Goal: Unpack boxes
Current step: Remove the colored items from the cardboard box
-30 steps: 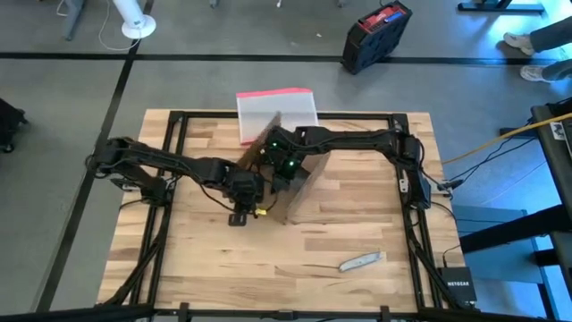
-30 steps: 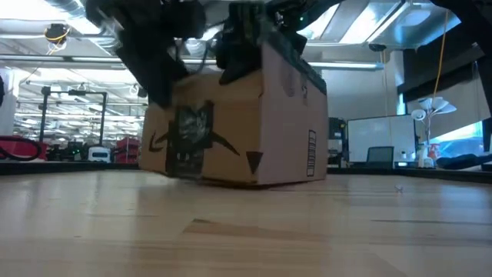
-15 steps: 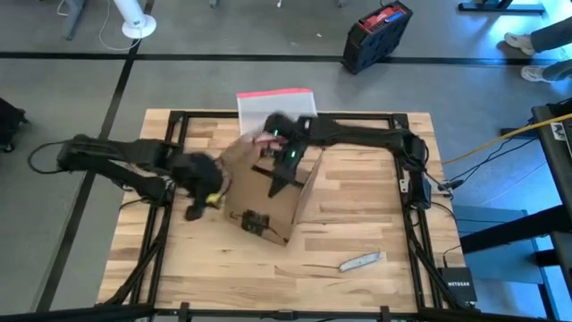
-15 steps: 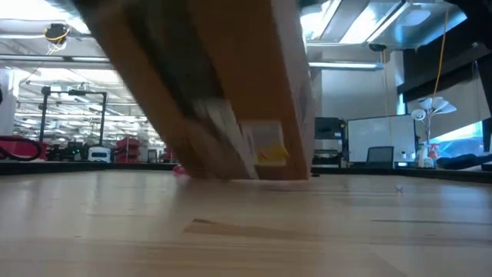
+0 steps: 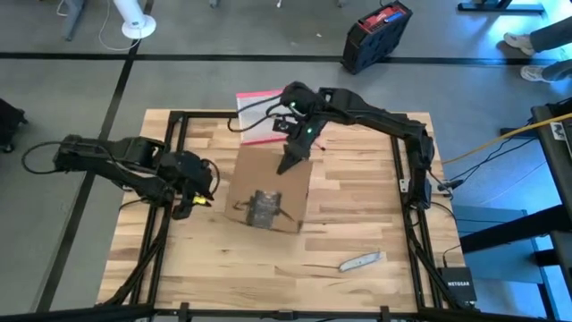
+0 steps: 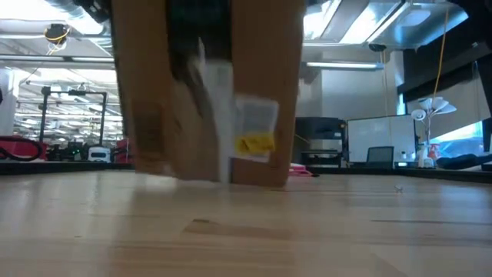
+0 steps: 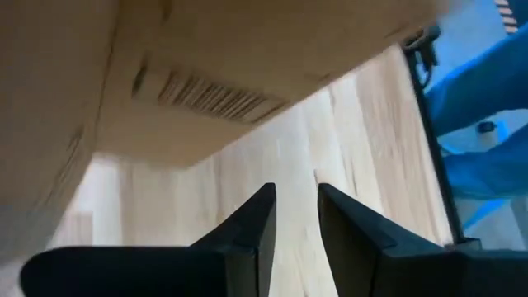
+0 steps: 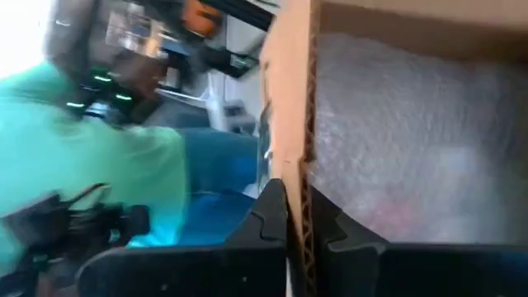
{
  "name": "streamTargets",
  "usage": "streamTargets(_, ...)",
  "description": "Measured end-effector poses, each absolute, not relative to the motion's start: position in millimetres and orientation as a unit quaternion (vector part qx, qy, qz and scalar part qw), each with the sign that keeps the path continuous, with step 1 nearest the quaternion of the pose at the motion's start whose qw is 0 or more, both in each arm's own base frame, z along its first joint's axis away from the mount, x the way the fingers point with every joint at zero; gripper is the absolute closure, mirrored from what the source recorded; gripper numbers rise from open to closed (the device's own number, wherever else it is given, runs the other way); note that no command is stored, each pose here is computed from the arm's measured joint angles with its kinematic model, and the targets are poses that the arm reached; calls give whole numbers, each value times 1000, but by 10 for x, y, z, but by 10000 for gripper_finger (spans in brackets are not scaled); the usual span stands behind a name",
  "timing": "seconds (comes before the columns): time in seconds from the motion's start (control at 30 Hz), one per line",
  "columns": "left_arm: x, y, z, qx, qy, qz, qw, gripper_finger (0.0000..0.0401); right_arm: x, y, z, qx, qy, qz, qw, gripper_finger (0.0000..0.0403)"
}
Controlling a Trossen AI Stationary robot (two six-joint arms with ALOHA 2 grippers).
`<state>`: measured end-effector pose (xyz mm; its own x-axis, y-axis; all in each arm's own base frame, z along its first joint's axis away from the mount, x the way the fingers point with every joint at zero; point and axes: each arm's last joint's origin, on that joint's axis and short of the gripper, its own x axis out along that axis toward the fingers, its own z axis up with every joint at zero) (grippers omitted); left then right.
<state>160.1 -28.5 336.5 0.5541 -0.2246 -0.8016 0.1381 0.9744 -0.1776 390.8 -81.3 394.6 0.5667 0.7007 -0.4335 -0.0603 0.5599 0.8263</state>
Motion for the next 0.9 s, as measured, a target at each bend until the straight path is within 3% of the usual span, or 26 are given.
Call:
streamTargets(0.37,1587,-277,3345,-27,464,-109,879,317,3924,-835,3595,426,452,204,757,403)
streamTargets(0.9,1416,-239,3381,-7,465,-97,880,317,4133,-555,3685,433,412,244,764,403)
